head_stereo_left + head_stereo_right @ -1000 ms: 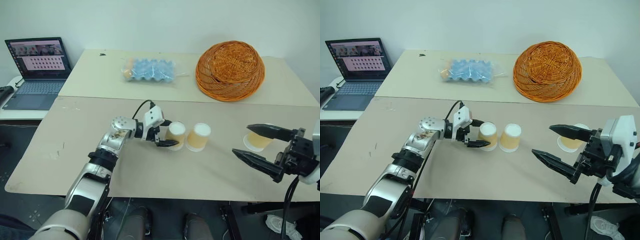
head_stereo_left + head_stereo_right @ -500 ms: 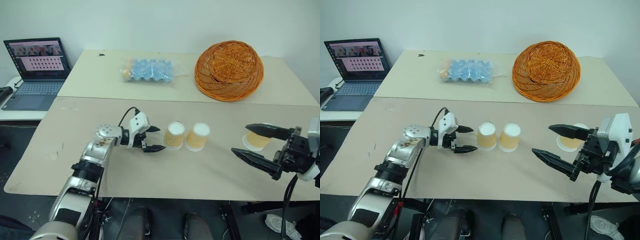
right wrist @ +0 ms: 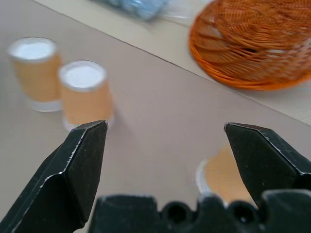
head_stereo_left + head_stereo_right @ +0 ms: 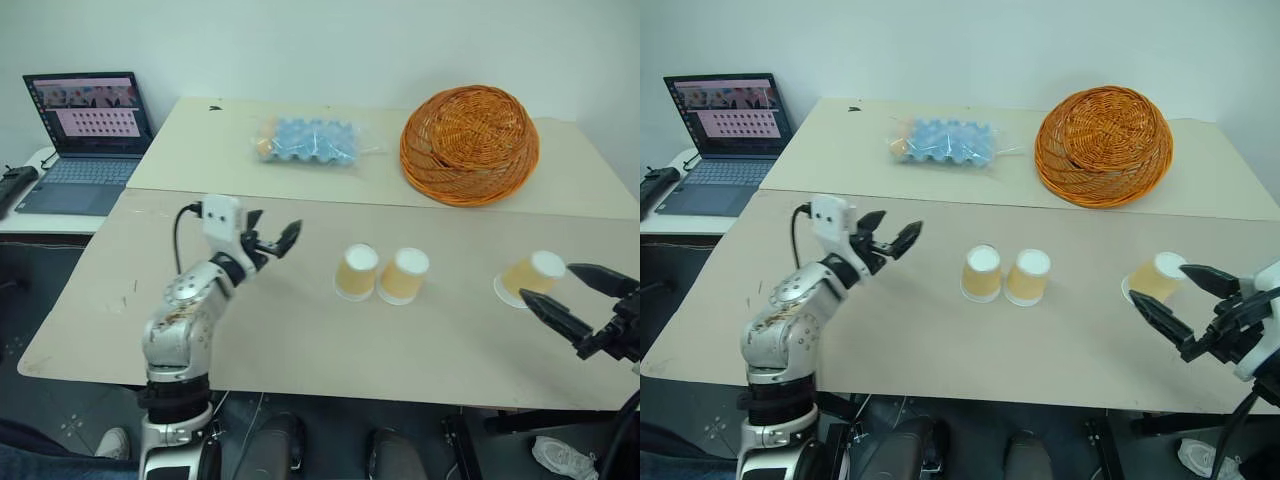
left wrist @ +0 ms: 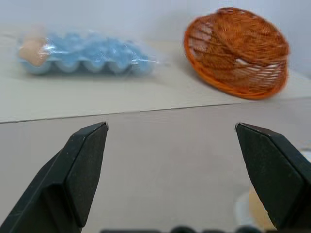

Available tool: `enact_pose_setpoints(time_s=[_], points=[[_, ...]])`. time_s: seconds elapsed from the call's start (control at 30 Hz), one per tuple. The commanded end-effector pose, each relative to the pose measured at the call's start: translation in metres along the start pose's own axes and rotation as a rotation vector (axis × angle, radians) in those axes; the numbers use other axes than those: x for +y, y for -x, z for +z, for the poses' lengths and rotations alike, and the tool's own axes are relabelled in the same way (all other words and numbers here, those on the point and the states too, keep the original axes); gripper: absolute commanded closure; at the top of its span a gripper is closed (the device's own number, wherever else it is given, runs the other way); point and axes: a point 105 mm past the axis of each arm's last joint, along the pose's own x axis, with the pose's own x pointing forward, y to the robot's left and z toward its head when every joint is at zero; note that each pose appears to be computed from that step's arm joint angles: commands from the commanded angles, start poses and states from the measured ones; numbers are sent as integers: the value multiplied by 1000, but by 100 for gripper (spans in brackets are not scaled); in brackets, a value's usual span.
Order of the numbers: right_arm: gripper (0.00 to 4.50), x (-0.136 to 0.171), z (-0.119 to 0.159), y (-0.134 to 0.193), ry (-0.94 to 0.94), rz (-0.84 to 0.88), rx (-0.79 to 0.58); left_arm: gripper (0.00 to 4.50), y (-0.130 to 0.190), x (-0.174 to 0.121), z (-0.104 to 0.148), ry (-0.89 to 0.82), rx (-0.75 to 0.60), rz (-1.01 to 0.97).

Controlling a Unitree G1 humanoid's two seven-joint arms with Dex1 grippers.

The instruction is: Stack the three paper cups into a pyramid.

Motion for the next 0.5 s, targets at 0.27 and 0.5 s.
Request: enact_pose_setpoints(time_s=[0.27, 0.5], points=[[0, -35, -36, -16, -114, -439, 22, 3, 19, -55, 23, -142, 66, -408], [0, -4, -51, -71, -222, -357, -21, 3, 25, -44, 25, -239, 172, -597]])
